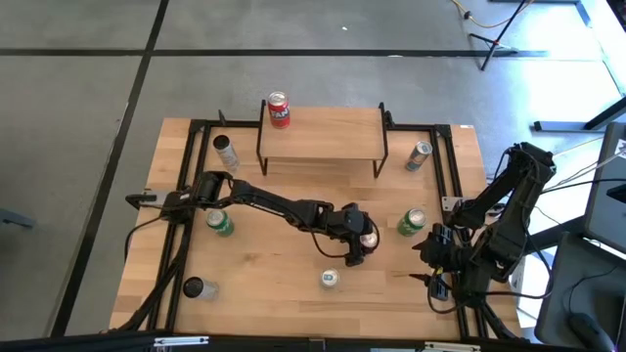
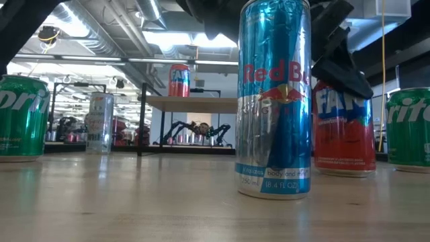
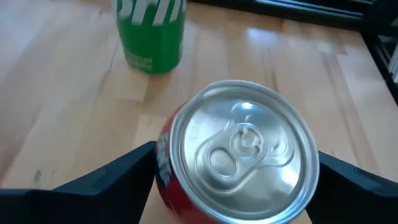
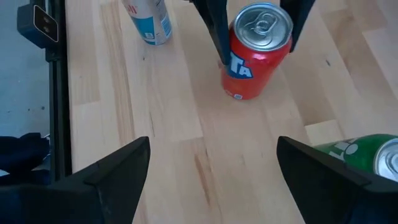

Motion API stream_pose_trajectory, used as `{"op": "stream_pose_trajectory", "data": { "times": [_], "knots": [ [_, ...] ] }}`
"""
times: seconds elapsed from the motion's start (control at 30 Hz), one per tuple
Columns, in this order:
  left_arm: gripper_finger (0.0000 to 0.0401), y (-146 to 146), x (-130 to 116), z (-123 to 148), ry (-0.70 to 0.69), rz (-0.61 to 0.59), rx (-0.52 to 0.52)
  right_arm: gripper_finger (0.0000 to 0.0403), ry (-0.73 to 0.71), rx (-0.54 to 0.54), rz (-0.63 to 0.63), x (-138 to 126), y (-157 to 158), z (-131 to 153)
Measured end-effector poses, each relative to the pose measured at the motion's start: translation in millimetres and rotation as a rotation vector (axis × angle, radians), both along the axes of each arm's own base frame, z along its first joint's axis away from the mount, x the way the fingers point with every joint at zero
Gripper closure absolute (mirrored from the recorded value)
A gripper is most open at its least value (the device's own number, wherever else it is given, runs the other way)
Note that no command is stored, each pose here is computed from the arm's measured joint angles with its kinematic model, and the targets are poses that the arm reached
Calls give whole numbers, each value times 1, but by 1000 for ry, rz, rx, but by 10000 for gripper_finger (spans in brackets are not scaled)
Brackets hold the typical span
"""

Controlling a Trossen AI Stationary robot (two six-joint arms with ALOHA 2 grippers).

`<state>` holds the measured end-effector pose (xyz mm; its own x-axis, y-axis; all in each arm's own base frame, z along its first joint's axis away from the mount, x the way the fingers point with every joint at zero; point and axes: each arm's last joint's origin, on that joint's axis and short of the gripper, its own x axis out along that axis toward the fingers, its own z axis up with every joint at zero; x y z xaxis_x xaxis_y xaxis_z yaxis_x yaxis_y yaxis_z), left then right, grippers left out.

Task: Place canned beverage on shelf
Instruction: Put the red soda can on the shelf aligned with the other red soda can

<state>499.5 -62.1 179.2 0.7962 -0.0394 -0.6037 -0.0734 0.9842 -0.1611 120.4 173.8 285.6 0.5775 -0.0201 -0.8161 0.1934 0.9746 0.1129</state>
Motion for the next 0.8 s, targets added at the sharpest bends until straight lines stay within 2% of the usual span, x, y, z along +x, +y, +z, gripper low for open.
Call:
{"op": "stream_pose_trajectory", "data": {
  "times": [0.2, 0.33, 0.47, 0.57, 0.8],
  "knots": [
    [128, 0, 0, 0, 5, 55, -31, 65, -4, 6, -1, 0, 0, 0],
    [133, 1, -5, 15, -7, 69, -43, 65, -4, 2, 4, 0, 0, 0],
    [133, 3, -17, 57, -69, 80, -62, 65, -10, -18, 21, -1, -4, 3],
    [133, 6, -35, 92, -81, 105, -67, 65, -4, -29, 3, -2, -14, 7],
    [133, 22, -99, 168, -39, 216, 15, 65, -89, -57, -20, 1, -51, 27]
  ]
}}
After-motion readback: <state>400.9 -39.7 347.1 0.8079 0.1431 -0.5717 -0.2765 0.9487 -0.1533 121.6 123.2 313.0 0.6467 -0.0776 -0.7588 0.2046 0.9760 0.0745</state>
